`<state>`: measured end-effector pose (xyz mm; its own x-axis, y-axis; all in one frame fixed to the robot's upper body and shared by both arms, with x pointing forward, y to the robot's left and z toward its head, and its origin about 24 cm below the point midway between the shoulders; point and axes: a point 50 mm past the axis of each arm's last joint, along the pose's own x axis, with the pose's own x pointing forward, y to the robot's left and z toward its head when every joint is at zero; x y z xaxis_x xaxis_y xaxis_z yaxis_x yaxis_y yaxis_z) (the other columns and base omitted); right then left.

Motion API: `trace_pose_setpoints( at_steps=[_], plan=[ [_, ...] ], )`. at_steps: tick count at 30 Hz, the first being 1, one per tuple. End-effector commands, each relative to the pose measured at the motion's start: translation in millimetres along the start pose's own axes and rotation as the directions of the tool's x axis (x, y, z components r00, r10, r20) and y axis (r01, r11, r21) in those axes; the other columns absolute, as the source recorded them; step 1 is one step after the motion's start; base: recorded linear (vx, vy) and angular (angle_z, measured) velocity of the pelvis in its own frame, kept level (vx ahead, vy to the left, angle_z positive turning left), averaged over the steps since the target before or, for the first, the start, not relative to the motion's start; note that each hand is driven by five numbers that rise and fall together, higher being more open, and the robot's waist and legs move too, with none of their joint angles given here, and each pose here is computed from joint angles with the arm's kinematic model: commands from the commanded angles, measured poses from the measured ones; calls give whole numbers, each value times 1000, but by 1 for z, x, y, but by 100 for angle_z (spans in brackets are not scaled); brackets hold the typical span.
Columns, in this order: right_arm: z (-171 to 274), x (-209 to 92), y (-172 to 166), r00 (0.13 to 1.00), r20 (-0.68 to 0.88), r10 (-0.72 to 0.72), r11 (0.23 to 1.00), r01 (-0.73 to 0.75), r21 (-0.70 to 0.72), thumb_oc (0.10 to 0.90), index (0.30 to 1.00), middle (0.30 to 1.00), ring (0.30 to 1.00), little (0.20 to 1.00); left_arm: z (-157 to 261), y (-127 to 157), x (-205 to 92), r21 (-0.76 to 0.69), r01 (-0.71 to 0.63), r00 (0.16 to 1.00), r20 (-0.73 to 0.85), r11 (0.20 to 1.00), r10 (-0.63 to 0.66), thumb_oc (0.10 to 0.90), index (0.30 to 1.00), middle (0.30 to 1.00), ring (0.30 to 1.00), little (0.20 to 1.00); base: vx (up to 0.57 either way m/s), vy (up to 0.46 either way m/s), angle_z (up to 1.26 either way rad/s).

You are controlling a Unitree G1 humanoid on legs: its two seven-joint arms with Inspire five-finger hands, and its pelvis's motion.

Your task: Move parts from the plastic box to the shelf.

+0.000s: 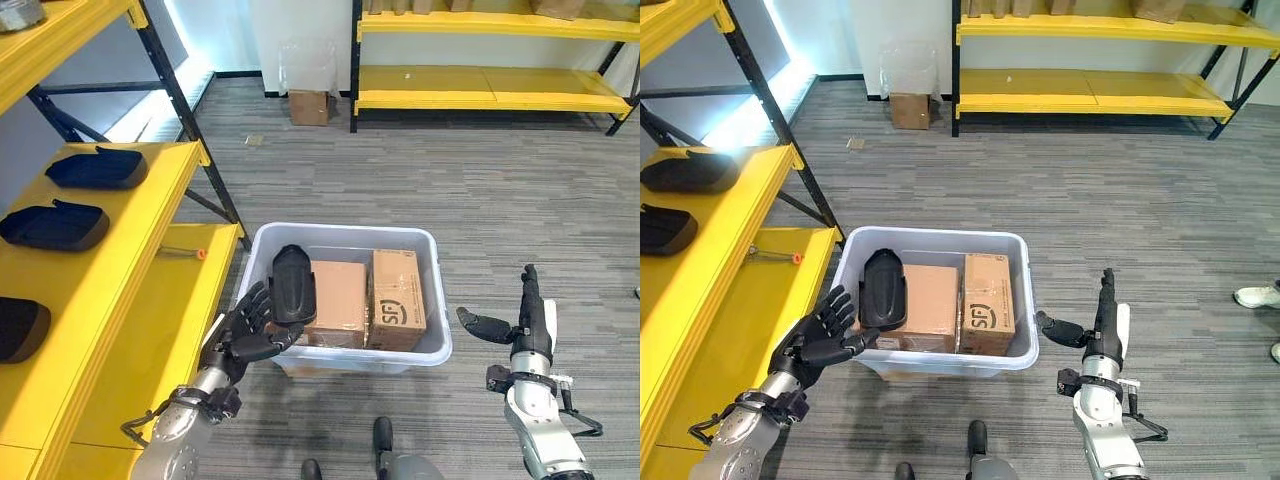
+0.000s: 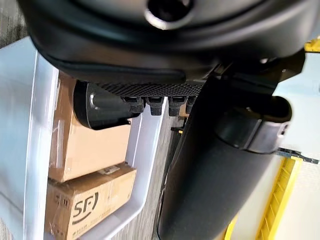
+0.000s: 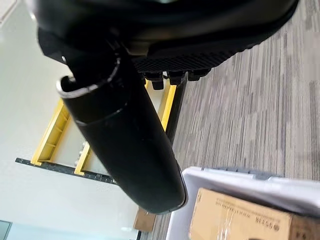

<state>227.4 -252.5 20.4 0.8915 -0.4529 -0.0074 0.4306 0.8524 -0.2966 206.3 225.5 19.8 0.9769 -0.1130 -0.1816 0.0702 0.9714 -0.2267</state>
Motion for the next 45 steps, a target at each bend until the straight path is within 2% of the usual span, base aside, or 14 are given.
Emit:
trace_pose_setpoints(
  at_steps=[1,8,14,18,29,38,45],
  plan=[
    [65,15,-7,947,319,-39,998,22,56,900,1000,1000,1000,1000,49,-12,8,70,93,971,215,993,-106,900,1000,1000,1000,1000,33,-154,3],
    [89,13,-10,884,461,81,993,-30,-117,900,1000,1000,1000,1000,52,-14,12,80,109,970,212,991,-124,900,1000,1000,1000,1000,29,-186,0],
    [112,15,-22,825,551,127,987,-49,-153,900,1000,1000,1000,1000,60,-19,19,66,109,960,254,992,-122,900,1000,1000,1000,1000,-18,-181,1],
    [125,15,-10,784,588,199,979,-133,-153,900,1000,1000,1000,1000,62,-27,24,52,130,953,269,990,-140,900,1000,1000,1000,1000,44,35,4],
    [107,14,-13,816,527,236,971,-174,-166,900,1000,1000,1000,1000,55,-27,31,47,137,955,258,989,-144,900,1000,1000,1000,1000,135,270,-14],
    [113,11,-10,791,566,230,968,-127,-216,900,1000,1000,1000,1000,56,-27,29,53,146,958,243,988,-155,900,1000,1000,1000,1000,79,64,16],
    [152,14,-20,658,733,172,963,43,-265,900,1000,1000,1000,1000,57,-27,25,74,164,959,220,984,-177,900,1000,1000,1000,1000,60,-22,14]
  ],
)
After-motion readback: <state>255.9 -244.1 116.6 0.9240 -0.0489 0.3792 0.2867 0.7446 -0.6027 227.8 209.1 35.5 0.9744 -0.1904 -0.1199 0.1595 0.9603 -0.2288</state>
